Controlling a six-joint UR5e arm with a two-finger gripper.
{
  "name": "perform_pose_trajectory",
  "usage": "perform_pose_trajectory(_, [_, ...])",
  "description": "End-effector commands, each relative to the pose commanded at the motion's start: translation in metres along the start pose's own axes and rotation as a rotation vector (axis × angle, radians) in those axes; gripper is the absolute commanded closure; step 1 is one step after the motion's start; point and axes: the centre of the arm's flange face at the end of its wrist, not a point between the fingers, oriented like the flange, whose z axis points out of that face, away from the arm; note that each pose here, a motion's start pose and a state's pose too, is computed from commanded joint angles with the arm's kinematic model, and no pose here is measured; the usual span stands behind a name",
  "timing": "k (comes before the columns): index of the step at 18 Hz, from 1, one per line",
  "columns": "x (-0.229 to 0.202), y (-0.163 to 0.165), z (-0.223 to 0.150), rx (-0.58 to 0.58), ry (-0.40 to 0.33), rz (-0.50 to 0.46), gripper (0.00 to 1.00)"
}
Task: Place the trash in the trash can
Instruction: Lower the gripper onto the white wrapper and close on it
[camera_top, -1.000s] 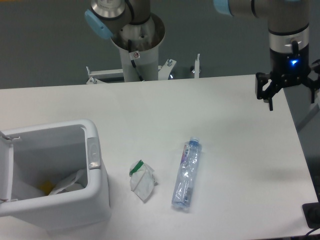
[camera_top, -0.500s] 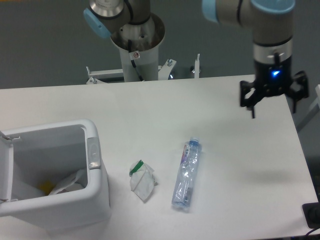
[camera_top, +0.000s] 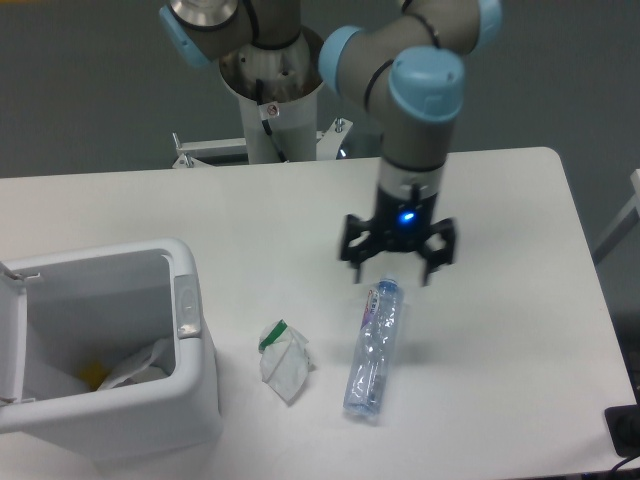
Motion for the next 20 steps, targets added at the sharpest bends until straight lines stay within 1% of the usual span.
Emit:
perform_pose_trajectory(1, [0.001,0.0,0.017,-0.021,0.015,-0.012,0.0])
perform_pose_trajectory(3, [0.009,-0.004,0.036,-0.038,0.028,-0.003,0.0])
perform_pose_trajectory(4, [0.009,-0.006,0.043,-0.035,0.027,-0.003,0.0])
perform_pose_trajectory(6, [0.013,-0.012,0.059,-0.009,0.015,-0.032,0.0])
perform_pose_trajectory(8, [0.012,-0.014,0.068,-0.007,0.013,-0.054,0.0])
perform_pose_trajectory(10, [0.008,-0.012,0.081,-0.027,0.02,-0.063,0.0])
perform_pose_trajectory(12, [0.009,-0.011,0.093,-0.055,0.007,-0.066,0.0])
perform_pose_trajectory(16, [0.007,-0.016,0.093,-0.054,-0.002,-0.081,0.0])
perform_pose_trajectory(17, [0.006,-0.018,0.095,-0.054,-0.003,-0.082,0.07])
perform_pose_trajectory(18, [0.004,-0.019,0.095,-0.055,-0.008,-0.088,0.2])
perform_pose_trajectory(19, [0.003,-0.021,0.095,-0.052,-0.013,-0.115,0.36])
perform_pose_trajectory(20, [0.003,-0.023,0.096,-0.051,-0.014,-0.124,0.42])
